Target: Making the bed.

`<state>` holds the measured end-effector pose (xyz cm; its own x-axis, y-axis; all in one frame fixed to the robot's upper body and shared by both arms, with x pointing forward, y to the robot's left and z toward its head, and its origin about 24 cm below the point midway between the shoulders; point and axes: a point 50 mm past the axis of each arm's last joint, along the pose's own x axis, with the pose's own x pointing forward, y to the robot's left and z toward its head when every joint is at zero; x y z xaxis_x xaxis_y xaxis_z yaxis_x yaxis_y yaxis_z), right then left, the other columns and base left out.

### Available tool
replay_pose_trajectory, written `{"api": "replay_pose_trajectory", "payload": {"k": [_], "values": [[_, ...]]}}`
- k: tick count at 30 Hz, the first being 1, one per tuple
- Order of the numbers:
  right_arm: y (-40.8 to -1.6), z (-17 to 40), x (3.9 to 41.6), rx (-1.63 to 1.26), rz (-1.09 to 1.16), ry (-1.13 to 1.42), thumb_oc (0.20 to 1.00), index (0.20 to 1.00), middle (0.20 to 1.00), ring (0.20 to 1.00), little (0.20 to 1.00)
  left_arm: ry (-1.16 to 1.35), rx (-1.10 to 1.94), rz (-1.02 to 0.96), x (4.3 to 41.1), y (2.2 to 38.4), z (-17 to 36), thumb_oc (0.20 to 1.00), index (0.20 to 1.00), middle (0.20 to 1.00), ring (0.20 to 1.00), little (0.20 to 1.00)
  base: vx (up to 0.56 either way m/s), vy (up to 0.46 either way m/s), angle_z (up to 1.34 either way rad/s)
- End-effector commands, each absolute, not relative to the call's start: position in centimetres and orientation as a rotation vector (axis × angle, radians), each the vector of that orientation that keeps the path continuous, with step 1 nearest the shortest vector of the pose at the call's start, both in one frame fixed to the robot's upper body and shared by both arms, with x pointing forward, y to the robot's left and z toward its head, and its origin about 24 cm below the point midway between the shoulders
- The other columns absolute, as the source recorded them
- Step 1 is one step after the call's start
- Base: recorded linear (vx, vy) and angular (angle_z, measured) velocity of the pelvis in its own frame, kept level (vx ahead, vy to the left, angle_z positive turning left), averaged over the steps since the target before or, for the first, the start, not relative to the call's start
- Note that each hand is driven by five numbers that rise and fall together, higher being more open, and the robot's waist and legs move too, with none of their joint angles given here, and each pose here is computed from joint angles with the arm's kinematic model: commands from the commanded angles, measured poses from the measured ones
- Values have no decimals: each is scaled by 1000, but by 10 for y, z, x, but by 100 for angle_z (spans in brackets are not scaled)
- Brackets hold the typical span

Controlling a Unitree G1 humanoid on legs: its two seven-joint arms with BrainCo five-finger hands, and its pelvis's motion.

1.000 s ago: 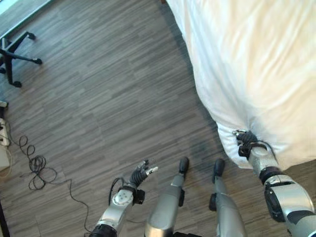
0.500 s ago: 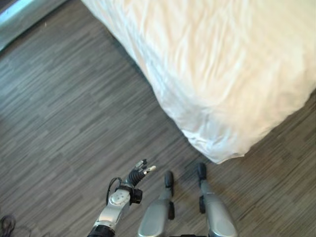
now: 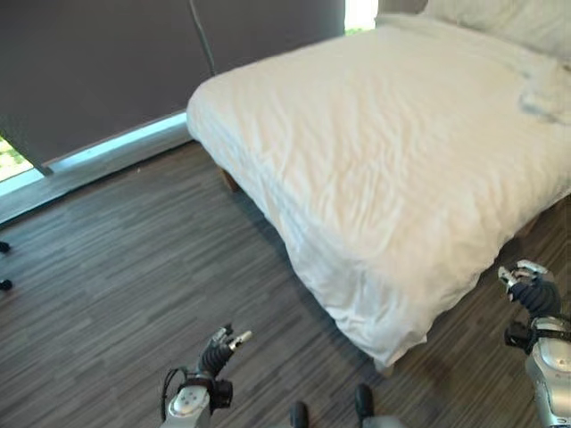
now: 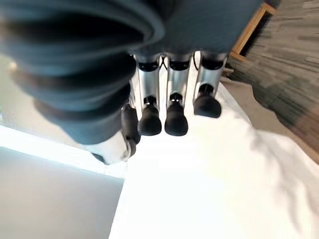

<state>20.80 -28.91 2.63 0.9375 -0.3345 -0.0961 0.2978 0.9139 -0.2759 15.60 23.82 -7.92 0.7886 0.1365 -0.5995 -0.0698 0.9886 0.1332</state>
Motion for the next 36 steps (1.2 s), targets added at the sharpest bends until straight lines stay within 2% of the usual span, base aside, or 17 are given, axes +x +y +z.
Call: {"api": "replay_pose_trajectory", "payload": {"k": [1, 7, 10, 12, 14, 20, 25, 30, 34, 35, 36], "values": [[-283, 16, 212, -244, -237, 177, 200, 200, 200, 200, 200, 560, 143, 74, 180, 236, -67, 1000, 1000, 1000, 1000, 1000, 0, 0, 0], [-257, -19, 228, -113, -145, 316, 200, 200, 200, 200, 200, 548, 140, 48, 180, 233, -65, 1000, 1000, 1000, 1000, 1000, 4, 2, 2], [-249, -18, 239, -116, -100, 320, 200, 200, 200, 200, 200, 550, 138, 37, 180, 232, -65, 1000, 1000, 1000, 1000, 1000, -7, -7, 1], [-244, -8, 260, -143, -68, 295, 200, 200, 200, 200, 200, 550, 128, 32, 178, 232, -65, 1000, 1000, 1000, 1000, 1000, -79, -31, 8], [-244, -8, 261, -143, -68, 294, 200, 200, 200, 200, 200, 549, 127, 32, 178, 232, -65, 1000, 1000, 1000, 1000, 1000, -48, -13, 10], [-252, 12, 301, -120, -165, 260, 200, 200, 200, 200, 200, 510, 124, -6, 190, 224, -58, 1000, 1000, 1000, 1000, 1000, -108, -33, 6], [-254, -3, 301, -61, -227, 339, 200, 200, 200, 200, 200, 489, 108, -16, 200, 215, -55, 1000, 1000, 1000, 1000, 1000, -56, -15, 0], [-285, -47, 274, -94, -367, 636, 200, 200, 200, 200, 200, 425, 73, -59, 214, 200, -45, 1000, 1000, 1000, 1000, 1000, -38, 10, -12], [-300, -93, 211, -20, -481, 886, 200, 200, 200, 200, 200, 398, 59, -102, 220, 188, -41, 1000, 1000, 1000, 1000, 1000, 57, 6, -7], [-307, -112, 171, 28, -561, 998, 200, 200, 200, 200, 200, 389, 68, -113, 221, 186, -39, 1000, 1000, 1000, 1000, 1000, 83, 0, 1], [-308, -112, 170, 28, -562, 999, 200, 200, 200, 200, 200, 390, 69, -114, 221, 186, -39, 1000, 1000, 1000, 1000, 1000, 82, -6, 4]]}}
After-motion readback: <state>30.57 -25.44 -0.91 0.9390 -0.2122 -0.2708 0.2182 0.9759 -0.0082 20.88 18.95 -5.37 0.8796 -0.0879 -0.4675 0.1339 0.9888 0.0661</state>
